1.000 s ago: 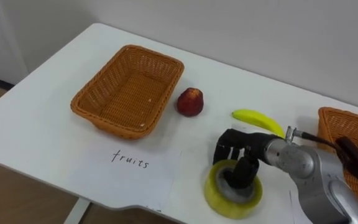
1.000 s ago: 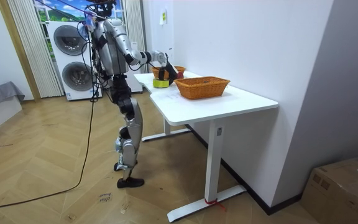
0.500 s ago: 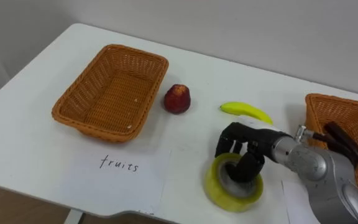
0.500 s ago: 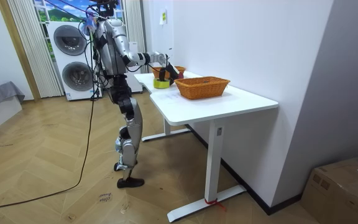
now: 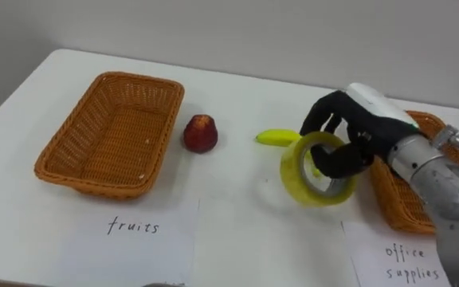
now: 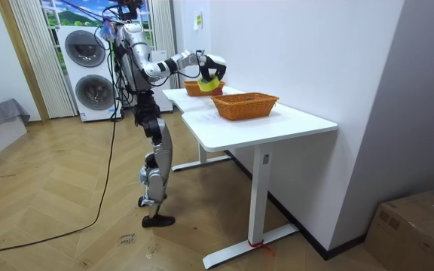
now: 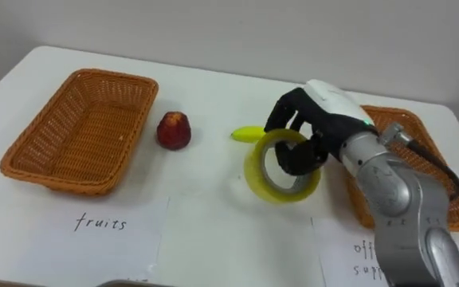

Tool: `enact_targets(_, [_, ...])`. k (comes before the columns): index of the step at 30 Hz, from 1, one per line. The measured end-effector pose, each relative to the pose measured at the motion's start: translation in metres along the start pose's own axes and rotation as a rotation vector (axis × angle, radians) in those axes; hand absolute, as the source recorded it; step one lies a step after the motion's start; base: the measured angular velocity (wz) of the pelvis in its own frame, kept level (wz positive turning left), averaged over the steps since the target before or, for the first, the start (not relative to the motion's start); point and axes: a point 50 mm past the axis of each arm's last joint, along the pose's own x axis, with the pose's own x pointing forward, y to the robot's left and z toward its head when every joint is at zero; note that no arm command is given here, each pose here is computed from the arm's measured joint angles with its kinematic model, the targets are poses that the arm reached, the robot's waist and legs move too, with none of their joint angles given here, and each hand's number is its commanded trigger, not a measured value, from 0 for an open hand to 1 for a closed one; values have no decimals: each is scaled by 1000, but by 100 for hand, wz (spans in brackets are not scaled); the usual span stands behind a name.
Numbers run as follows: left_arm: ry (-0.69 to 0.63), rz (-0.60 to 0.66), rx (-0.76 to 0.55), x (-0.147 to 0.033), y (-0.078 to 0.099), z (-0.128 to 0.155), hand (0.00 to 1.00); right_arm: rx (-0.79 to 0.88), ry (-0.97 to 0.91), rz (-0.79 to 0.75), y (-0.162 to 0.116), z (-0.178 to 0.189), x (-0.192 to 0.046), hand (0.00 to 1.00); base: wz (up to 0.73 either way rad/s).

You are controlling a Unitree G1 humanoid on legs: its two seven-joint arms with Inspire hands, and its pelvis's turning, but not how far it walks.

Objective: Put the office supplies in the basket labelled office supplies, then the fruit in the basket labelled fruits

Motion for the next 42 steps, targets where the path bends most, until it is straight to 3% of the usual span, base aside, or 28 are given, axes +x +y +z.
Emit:
enact_targets(10, [27,4,-3,-2,-1,-10,0,23,24,-202,-28,-13,-8,100,0])
enact_targets(20, [108,-36,-36,-3,-5,-28,0,69,53,-293,-42,-31,-1,100,0])
enact_targets(29, [91,-51,-49,-3,-5,-25,0,51,72,-359,-56,-38,-7,100,0])
enact_targets(34, [88,-30,-69,-2,0,-24,0,27,118,-354,-64,-52,-9,100,-4])
enact_targets(42, [67,-6,-82,-1,7,-19,0,69,214,-304,-53,-77,-8,100,-4])
